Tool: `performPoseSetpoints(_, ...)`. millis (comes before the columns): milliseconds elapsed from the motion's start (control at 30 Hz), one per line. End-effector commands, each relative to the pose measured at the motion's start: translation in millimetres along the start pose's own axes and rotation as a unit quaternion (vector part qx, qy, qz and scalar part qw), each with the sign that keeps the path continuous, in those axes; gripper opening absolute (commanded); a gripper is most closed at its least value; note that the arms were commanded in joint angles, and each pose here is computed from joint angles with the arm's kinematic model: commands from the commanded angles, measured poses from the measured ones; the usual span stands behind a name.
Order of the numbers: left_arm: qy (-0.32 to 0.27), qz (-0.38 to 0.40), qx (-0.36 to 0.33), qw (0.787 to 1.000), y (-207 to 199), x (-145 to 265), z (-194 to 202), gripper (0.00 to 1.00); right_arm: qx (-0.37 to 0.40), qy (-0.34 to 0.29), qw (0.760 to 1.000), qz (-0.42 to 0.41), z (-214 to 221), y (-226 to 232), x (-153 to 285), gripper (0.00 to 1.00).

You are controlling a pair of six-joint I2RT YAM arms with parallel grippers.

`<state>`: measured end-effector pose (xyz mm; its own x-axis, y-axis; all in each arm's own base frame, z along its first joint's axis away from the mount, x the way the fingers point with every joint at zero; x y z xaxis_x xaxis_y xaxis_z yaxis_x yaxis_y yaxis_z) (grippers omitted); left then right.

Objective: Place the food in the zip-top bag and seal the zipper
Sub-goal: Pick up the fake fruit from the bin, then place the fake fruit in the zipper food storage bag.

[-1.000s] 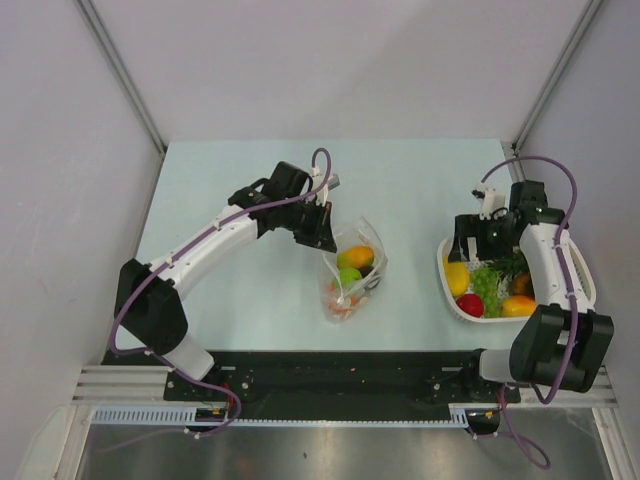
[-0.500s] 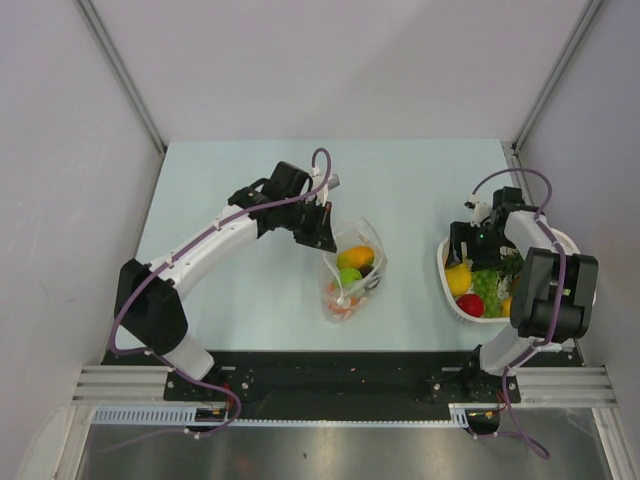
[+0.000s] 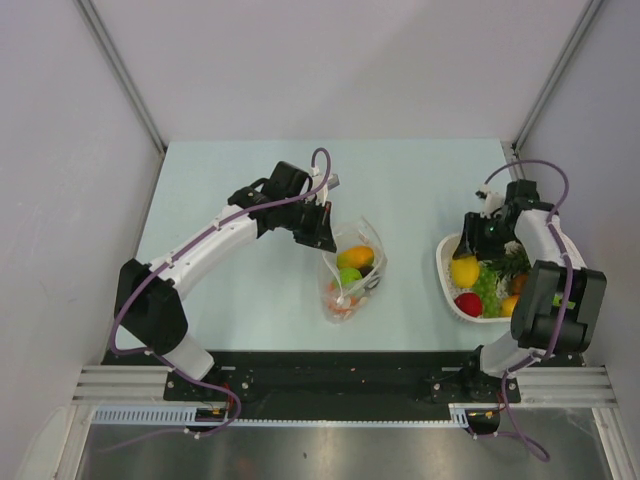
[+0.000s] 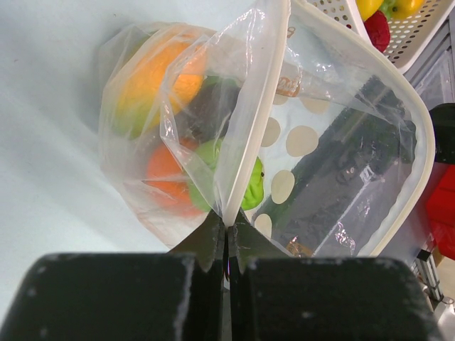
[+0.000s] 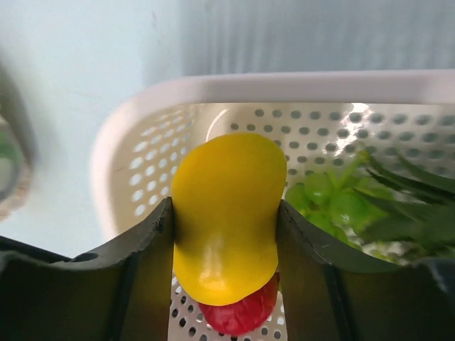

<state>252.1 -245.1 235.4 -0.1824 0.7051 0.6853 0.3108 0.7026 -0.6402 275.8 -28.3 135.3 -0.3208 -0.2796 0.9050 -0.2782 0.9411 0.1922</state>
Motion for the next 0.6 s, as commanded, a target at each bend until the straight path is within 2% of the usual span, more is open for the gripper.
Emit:
performPoseSetpoints(0, -0.009, 0.017, -0.002, 1.0, -5.1, 3.0, -6.2, 0.0, 0.042, -0.128, 0.991, -0.012, -39.5, 13.3, 65.3, 0.27)
performPoseSetpoints(67, -0.008, 0.019, -0.002, 1.0, -5.7, 2.8, -6.4, 0.0, 0.066, -0.199, 0.978, -0.019, -61.4, 25.6, 96.5, 0.24)
performPoseSetpoints(100, -0.009, 0.02, -0.002, 1.0, -6.7, 3.5, -7.2, 0.0, 0.08, -0.232, 0.968, -0.048, -70.2, 38.0, 108.4, 0.22)
performPoseSetpoints(167, -0.011, 0.021, -0.003, 1.0, -7.6, 4.0, -8.0, 0.0, 0.097, -0.312, 0.943, -0.061, -93.2, 59.1, 140.1, 0.23)
performPoseSetpoints(200, -0.01, 0.022, -0.003, 1.0, -8.5, 3.8, -8.1, 0.0, 0.125, -0.338, 0.929, -0.088, -101.3, 80.4, 147.4, 0.24)
performPoseSetpoints(233, -0.011, 0.022, -0.002, 1.0, -8.4, 4.3, -8.7, 0.0, 0.149, -0.381, 0.908, -0.092, -115.1, 93.6, 157.2, 0.24)
performPoseSetpoints(300, -0.013, 0.023, -0.004, 1.0, -10.0, 6.0, -9.8, 0.0, 0.183, -0.427, 0.88, -0.098, -123.4, 126.5, 175.2, 0.25)
performPoseSetpoints(333, -0.012, 0.023, -0.004, 1.0, -10.4, 6.3, -9.9, 0.0, 0.225, -0.454, 0.853, -0.124, -130.2, 158.5, 180.5, 0.25)
performPoseSetpoints(400, -0.013, 0.024, -0.006, 1.0, -12.1, 7.6, -10.2, 0.0, 0.249, -0.472, 0.833, -0.149, -129.3, 189.4, 183.5, 0.25)
performPoseSetpoints(433, -0.014, 0.025, -0.006, 1.0, -12.2, 9.1, -11.0, 0.0, 0.277, -0.481, 0.813, -0.176, -127.5, 216.9, 184.7, 0.25)
performPoseSetpoints(467, -0.015, 0.026, -0.007, 1.0, -12.7, 9.6, -11.2, 0.0, 0.287, -0.479, 0.81, -0.181, -124.1, 225.0, 175.9, 0.25)
performPoseSetpoints(533, -0.014, 0.029, -0.006, 0.999, -13.9, 10.4, -10.9, 0.0, 0.33, -0.491, 0.78, -0.203, -115.2, 253.2, 172.9, 0.25)
performPoseSetpoints(567, -0.013, 0.032, -0.005, 0.999, -14.2, 10.7, -10.8, 0.0, 0.344, -0.494, 0.774, -0.199, -112.5, 258.4, 168.0, 0.25)
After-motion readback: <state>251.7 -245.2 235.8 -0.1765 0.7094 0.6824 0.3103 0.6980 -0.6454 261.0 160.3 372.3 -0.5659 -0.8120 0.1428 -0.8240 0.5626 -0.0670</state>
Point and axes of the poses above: each gripper's point midway between its finger pads, its own x axis back along the fingers, its own y axis along the line the jaws close on, z = x × y, the point moved 7 cm from there along x, back along the fingers, and after that the axes turned 14 degrees about x, right-handed, at the moved point
